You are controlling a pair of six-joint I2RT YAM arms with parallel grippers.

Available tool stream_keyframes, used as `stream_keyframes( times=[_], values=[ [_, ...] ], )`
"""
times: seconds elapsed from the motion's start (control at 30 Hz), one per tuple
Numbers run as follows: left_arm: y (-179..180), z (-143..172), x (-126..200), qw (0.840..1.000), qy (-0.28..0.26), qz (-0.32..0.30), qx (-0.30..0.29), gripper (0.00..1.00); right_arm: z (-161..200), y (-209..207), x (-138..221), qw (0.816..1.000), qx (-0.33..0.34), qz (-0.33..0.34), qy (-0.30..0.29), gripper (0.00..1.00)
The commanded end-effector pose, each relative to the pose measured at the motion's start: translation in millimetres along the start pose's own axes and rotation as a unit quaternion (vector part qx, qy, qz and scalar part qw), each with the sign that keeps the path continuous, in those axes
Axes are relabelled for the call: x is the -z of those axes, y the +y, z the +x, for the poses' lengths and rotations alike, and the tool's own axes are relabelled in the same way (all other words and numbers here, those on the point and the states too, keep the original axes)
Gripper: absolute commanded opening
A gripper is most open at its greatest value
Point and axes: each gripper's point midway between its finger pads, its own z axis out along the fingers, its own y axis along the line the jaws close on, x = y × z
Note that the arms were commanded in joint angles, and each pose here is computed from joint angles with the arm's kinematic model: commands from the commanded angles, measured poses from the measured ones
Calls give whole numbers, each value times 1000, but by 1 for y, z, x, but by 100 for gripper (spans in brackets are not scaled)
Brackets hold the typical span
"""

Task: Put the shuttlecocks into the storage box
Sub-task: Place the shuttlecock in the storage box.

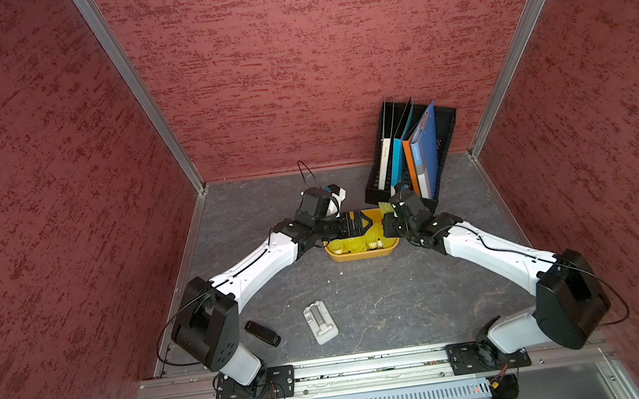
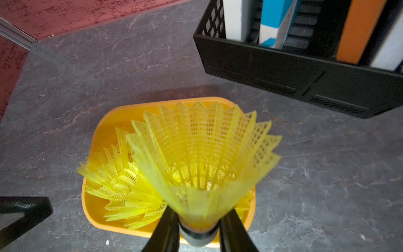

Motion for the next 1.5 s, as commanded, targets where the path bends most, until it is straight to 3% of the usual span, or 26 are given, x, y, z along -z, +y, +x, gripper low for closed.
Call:
stream_keyframes(
  times=[0.0,0.23,1.2,1.47],
  values=[
    [-4,0,-7,1000,23,-4,-20,100,-3,3,-12,1000,13,-14,-3,29],
    [-4,-2,-22,998,51,-12,-17,100,2,-6,-26,1000,14,-4,17,29],
    [-6,0,-27,998,56,-12,-16,100,37,-23,-30,997,15,17,71,29],
    [-5,2,-26,998,55,-14,-13,100,44,-27,-24,996,14,20,81,37]
  ],
)
